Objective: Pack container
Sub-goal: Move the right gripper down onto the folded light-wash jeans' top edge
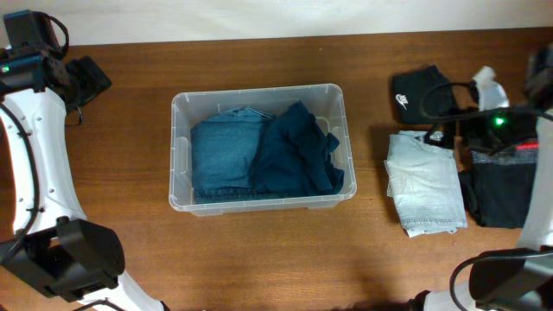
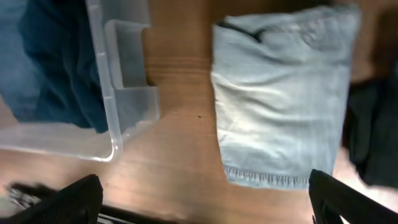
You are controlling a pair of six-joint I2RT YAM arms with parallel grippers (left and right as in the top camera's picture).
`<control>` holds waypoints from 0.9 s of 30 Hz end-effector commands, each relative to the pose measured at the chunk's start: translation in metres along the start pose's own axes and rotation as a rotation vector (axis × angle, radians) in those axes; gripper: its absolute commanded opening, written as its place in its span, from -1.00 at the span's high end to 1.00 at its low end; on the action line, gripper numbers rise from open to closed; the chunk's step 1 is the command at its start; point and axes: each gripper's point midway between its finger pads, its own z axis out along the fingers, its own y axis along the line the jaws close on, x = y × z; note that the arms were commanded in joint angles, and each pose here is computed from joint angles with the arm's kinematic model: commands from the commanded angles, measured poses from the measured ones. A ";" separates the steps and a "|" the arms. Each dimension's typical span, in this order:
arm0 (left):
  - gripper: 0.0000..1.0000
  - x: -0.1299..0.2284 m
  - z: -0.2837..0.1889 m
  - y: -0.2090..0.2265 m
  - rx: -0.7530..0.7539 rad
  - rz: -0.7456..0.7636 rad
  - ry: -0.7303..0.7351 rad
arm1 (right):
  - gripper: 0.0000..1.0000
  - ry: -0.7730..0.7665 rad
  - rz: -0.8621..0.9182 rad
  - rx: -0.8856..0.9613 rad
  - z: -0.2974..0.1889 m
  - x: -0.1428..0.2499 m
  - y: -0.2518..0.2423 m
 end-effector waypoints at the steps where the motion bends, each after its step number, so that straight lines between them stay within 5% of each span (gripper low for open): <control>1: -0.99 -0.001 0.000 0.000 -0.004 -0.014 -0.003 | -0.97 -0.004 -0.112 0.041 0.006 -0.008 0.002; 21: -0.99 -0.001 0.000 0.000 -0.003 -0.014 -0.003 | -0.97 -0.058 -0.188 0.012 0.034 -0.031 -0.005; 27: -0.99 -0.001 0.000 0.000 -0.003 -0.014 -0.003 | -0.97 0.042 -0.238 0.023 0.047 -0.011 -0.006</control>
